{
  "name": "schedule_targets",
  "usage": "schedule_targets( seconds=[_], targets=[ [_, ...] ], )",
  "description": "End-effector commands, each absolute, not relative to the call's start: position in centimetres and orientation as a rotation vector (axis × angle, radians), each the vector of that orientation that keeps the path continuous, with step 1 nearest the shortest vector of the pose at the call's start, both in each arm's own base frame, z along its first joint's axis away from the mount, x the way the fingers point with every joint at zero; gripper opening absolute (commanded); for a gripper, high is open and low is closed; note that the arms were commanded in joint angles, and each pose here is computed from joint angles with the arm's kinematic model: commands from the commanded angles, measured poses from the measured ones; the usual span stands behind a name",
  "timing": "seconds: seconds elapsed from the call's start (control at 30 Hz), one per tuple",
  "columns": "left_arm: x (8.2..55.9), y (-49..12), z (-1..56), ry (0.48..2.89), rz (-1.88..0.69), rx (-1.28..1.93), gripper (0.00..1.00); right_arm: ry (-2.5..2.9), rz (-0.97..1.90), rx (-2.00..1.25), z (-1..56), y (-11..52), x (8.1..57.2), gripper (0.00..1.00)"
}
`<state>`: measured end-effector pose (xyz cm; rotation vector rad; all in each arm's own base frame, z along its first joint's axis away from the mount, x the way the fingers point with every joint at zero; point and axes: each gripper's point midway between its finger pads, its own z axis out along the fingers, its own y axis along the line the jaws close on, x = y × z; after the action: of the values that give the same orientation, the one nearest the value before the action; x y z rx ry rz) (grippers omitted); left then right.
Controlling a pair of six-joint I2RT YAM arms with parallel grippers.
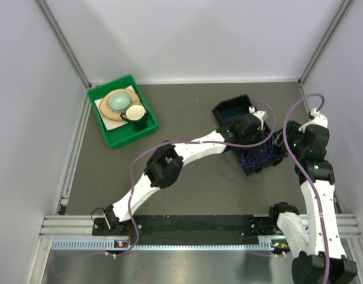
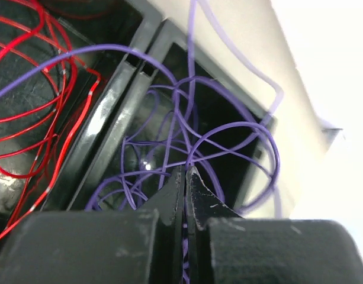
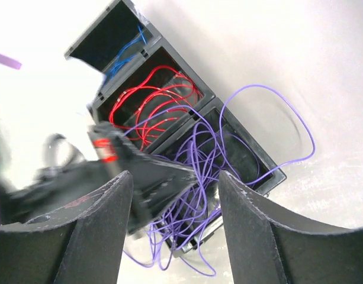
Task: Untangle the cables
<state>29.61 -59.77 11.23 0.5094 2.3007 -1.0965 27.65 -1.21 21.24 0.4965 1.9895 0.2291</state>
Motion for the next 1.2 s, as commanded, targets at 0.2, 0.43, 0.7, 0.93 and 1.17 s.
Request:
schedule_targets(
  seconds=[0.2,0.43,0.7,0.93,1.17],
  targets=[
    [29.5,-59.4,10.4,2.329,-0.962,0.588,0.26,1.974,0.240,0.510,22.3,-1.3,27.6,0.58],
    [28.8,-58.5,16.8,2.214,-1.022,0.624,0.35,1.968,0.250,0.524,22.1,-1.3,27.9,0.56],
    [28.0,-56.8,20.5,2.179,-1.009,0.655,0.38,1.944,0.256,0.513,23.3,-1.2,28.1,0.56],
    [29.6,-51.6,19.3,2.229,-0.733,0.572,0.45,1.944,0.290,0.504,23.2,-0.8,28.5,0.56],
    [33.6,-47.9,15.5,2.329,-0.618,0.427,0.61,1.951,0.312,0.498,22.9,-0.4,28.6,0.56]
  ],
)
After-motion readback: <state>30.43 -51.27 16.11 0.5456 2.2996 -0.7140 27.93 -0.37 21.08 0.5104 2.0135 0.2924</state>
